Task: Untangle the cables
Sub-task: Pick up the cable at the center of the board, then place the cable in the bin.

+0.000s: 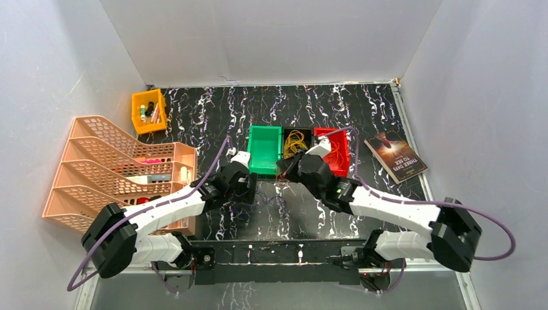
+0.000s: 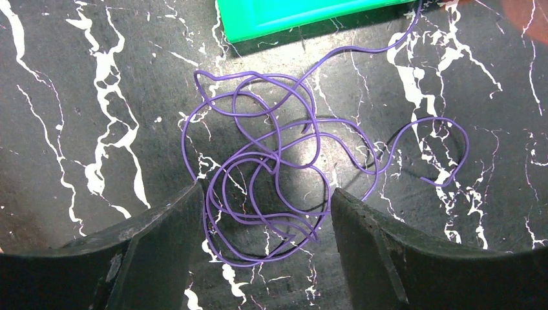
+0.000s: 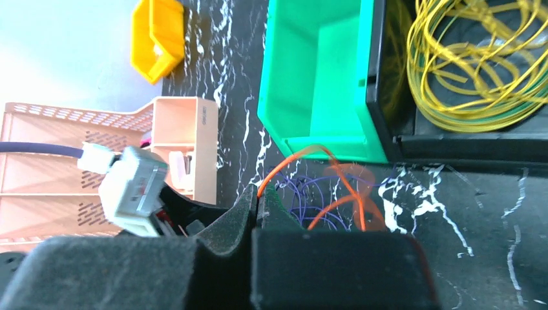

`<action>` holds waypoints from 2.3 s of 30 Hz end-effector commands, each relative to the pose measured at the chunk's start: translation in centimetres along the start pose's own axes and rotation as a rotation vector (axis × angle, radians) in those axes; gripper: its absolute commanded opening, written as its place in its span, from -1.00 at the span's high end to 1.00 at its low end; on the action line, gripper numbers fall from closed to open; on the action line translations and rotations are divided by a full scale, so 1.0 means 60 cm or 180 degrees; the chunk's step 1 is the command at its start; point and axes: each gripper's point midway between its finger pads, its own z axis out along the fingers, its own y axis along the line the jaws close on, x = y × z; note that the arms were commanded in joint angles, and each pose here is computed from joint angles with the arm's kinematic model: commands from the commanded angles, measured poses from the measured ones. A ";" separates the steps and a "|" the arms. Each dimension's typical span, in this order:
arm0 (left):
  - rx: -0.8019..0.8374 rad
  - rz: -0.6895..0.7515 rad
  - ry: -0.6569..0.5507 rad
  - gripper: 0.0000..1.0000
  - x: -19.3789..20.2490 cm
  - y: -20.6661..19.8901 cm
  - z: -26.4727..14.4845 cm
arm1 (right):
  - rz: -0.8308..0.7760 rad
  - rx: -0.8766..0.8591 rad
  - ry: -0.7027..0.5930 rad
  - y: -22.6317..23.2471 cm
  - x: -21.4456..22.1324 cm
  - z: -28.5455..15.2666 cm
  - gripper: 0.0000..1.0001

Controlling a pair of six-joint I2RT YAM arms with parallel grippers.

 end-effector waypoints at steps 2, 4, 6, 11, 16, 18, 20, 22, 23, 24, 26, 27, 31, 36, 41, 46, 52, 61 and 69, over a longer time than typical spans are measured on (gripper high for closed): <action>-0.0015 0.0063 -0.0048 -0.40 -0.018 -0.005 -0.002 | -0.0400 0.0165 -0.0417 -0.013 -0.068 -0.042 1.00; -0.0006 0.0055 -0.0037 -0.40 -0.016 -0.006 -0.002 | -0.0453 0.0169 -0.0521 -0.011 -0.087 -0.055 1.00; -0.0009 0.0050 -0.0036 -0.40 -0.015 -0.005 -0.002 | -0.0534 0.0130 -0.0624 -0.002 -0.106 -0.069 1.00; -0.0011 0.0045 -0.0037 -0.40 -0.016 -0.006 -0.001 | -0.0906 0.0054 -0.0822 0.024 -0.154 -0.101 1.00; 0.0005 0.0064 -0.0033 -0.40 -0.022 -0.010 0.001 | -0.1449 -0.0025 -0.0815 0.052 -0.177 -0.118 1.00; 0.0004 0.0078 -0.0027 -0.40 -0.022 -0.011 0.003 | -0.1718 -0.0100 -0.0715 0.063 -0.171 -0.116 1.00; 0.0003 0.0081 -0.0033 -0.40 -0.023 -0.012 0.004 | -0.1919 -0.0084 -0.0675 0.061 -0.168 -0.110 1.00; 0.0015 0.0082 -0.0027 -0.41 -0.023 -0.013 0.004 | -0.2089 -0.0094 -0.0661 0.063 -0.167 -0.105 1.00; 0.0018 0.0079 -0.0027 -0.40 -0.023 -0.013 0.003 | -0.2194 -0.0097 -0.0641 0.064 -0.165 -0.102 1.00; 0.0014 0.0069 -0.0026 -0.40 -0.022 -0.012 0.004 | -0.2279 -0.0069 -0.0610 0.062 -0.163 -0.098 1.00; 0.0015 0.0058 -0.0023 -0.40 -0.020 -0.012 0.004 | -0.2409 0.0038 -0.0528 0.050 -0.158 -0.090 1.00; 0.0017 0.0055 -0.0021 -0.40 -0.020 -0.012 0.004 | -0.2391 0.0103 -0.0509 0.043 -0.161 -0.089 1.00; 0.0023 0.0041 -0.0017 -0.40 -0.020 -0.014 0.005 | -0.2246 -0.0167 -0.0403 0.047 -0.169 -0.086 1.00; 0.0030 0.0043 -0.0020 -0.40 -0.020 -0.015 0.008 | -0.2215 -0.0029 -0.0415 0.034 -0.203 -0.072 1.00; 0.0058 0.0068 0.0003 -0.40 -0.020 -0.019 0.011 | -0.2303 -0.0040 -0.0136 0.027 -0.205 -0.050 1.00; 0.0058 0.0070 -0.0008 -0.40 -0.021 -0.019 0.011 | -0.2390 -0.0141 0.0029 0.023 -0.186 -0.047 1.00; 0.0085 0.0033 0.0000 -0.40 -0.017 -0.021 0.012 | -0.2349 -0.0416 -0.0186 0.031 -0.187 -0.074 1.00; 0.0083 0.0017 -0.0020 -0.40 -0.022 -0.023 0.011 | -0.2417 -0.0428 -0.0443 0.030 -0.210 -0.106 1.00; 0.0079 0.0040 0.0000 -0.40 -0.023 -0.023 0.011 | -0.2414 0.0181 -0.0425 -0.004 -0.239 -0.096 1.00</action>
